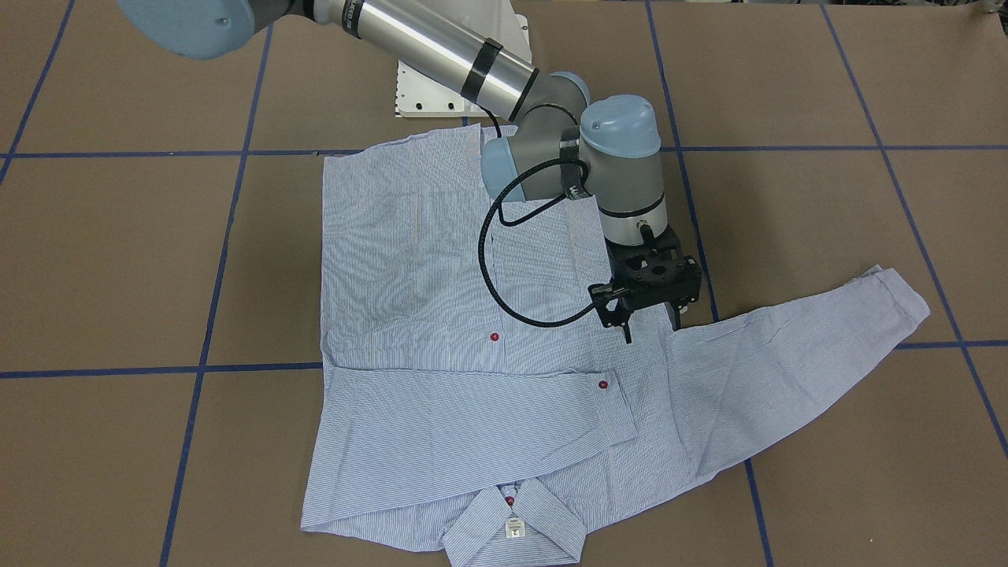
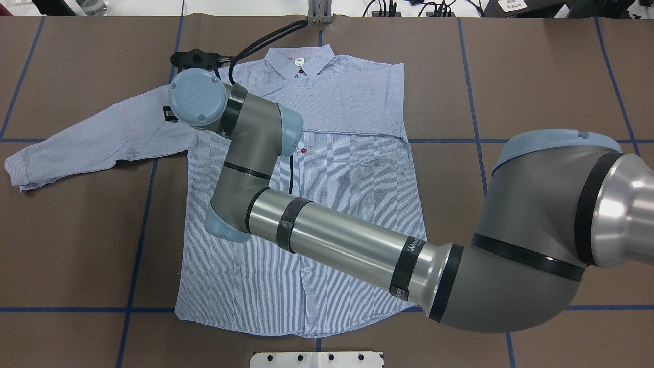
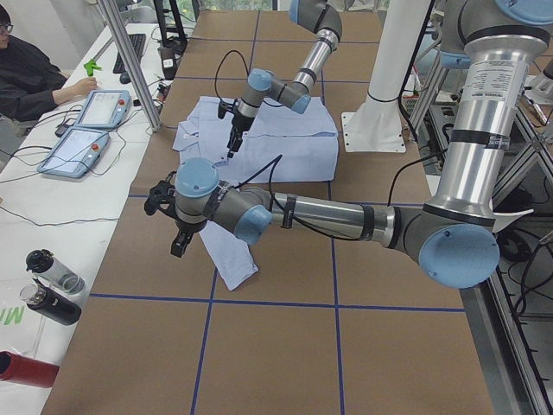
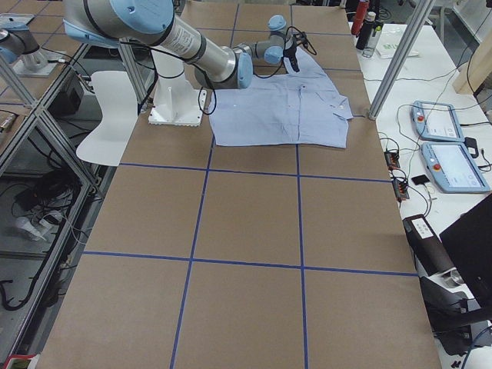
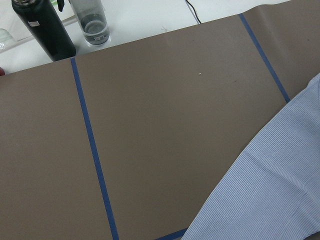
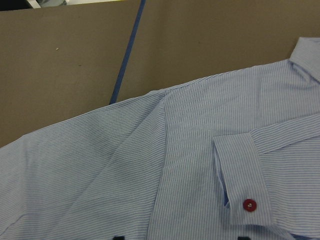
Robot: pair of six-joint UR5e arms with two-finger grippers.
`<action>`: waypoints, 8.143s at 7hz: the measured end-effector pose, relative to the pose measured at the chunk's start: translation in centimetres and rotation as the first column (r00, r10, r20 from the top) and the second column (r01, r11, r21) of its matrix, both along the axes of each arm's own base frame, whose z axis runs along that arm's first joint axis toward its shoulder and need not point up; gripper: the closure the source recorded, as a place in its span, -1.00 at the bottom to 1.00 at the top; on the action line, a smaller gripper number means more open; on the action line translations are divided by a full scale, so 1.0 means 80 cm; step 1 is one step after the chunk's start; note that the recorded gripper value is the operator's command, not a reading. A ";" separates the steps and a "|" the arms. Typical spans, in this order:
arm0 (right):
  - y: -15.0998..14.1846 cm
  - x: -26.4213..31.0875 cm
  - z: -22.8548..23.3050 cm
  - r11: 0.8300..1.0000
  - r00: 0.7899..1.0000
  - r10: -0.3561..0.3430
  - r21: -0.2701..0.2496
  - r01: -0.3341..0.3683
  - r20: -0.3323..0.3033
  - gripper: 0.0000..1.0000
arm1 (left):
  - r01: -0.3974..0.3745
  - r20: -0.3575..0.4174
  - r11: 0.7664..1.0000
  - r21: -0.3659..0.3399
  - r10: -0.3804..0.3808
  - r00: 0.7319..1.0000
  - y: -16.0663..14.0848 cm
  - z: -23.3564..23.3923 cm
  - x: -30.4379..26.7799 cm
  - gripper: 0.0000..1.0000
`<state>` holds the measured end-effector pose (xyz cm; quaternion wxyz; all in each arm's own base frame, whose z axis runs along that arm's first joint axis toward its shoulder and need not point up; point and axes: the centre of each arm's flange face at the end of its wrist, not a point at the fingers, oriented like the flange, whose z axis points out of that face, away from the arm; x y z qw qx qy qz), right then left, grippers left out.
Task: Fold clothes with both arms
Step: 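Open the right gripper and withdraw it away from the shirt, then lower the left gripper onto the other sleeve cuff and grasp, then lift the cuff with the left gripper and carry it toward the collar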
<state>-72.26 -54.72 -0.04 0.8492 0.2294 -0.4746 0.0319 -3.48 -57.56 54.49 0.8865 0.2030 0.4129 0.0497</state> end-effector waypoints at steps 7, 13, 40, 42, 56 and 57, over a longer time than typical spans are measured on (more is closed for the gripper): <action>-0.017 0.361 0.086 0.968 0.905 -0.229 -0.178 0.174 -0.358 -1.00 | 0.332 -0.040 0.922 -0.199 -0.347 0.937 0.109 0.095 0.152 -0.96; 0.027 0.611 0.286 0.934 0.934 -0.250 -0.319 0.164 -0.254 -1.00 | 0.405 -0.028 0.885 -0.229 -0.422 0.906 0.156 0.198 0.212 -0.38; 0.028 0.622 0.317 0.910 0.945 -0.226 -0.399 0.117 -0.236 -1.00 | 0.351 -0.013 0.906 -0.236 -0.364 0.931 0.181 0.213 0.242 0.34; 0.027 0.622 0.320 0.908 0.944 -0.226 -0.402 0.116 -0.239 -1.00 | 0.351 -0.018 0.906 -0.235 -0.365 0.931 0.179 0.209 0.243 0.45; 0.029 0.629 0.346 0.898 0.940 -0.231 -0.428 0.107 -0.250 -1.00 | 0.284 -0.095 0.919 -0.273 -0.320 0.943 0.102 -0.108 0.274 1.00; 0.030 0.635 0.349 0.899 0.939 -0.235 -0.423 0.112 -0.252 -1.00 | 0.285 -0.092 0.916 -0.281 -0.322 0.942 0.076 -0.179 0.289 1.00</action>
